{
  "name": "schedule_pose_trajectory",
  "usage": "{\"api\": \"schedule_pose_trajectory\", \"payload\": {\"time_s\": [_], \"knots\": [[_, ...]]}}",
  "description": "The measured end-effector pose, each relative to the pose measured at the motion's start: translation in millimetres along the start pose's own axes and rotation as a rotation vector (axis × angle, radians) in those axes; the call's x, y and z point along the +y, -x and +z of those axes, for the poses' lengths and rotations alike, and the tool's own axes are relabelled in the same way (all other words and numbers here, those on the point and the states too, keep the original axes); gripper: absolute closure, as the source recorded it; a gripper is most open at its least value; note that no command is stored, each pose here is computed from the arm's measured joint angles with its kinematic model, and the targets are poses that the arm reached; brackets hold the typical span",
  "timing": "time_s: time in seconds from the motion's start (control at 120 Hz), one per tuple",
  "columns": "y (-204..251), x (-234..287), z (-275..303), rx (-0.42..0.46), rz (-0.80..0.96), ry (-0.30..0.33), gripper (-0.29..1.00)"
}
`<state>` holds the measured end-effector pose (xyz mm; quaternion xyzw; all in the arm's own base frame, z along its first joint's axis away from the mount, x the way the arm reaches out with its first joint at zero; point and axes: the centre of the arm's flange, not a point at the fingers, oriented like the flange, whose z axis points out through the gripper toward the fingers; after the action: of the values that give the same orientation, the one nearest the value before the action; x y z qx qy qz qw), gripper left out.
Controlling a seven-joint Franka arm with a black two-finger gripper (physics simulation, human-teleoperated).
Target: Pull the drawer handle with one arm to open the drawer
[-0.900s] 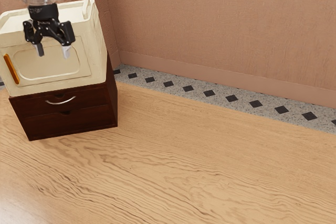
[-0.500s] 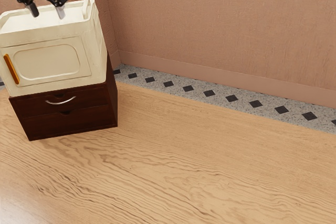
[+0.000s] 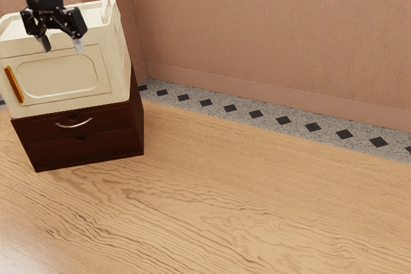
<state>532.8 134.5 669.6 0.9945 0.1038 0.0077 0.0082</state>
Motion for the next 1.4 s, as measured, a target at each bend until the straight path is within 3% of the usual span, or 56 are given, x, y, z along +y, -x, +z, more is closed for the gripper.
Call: {"api": "schedule_pose_trajectory", "payload": {"time_s": [0.217, 0.442, 0.575, 0.808, 1.108, 1.4], "knots": [[38.3, 8.2, 93.2, -0.065, -0.026, -0.002, 0.00], [51.2, 7.7, 155.5, -0.047, -0.032, -0.041, 0.00], [53.0, -7.8, 165.8, 0.010, 0.121, -0.054, 0.00], [57.1, -13.5, 197.2, 0.027, 0.407, -0.070, 0.00], [51.9, -29.1, 229.7, 0.117, 0.745, -0.242, 0.00], [51.0, -28.2, 252.7, 0.138, 0.941, -0.296, 0.00]]}}
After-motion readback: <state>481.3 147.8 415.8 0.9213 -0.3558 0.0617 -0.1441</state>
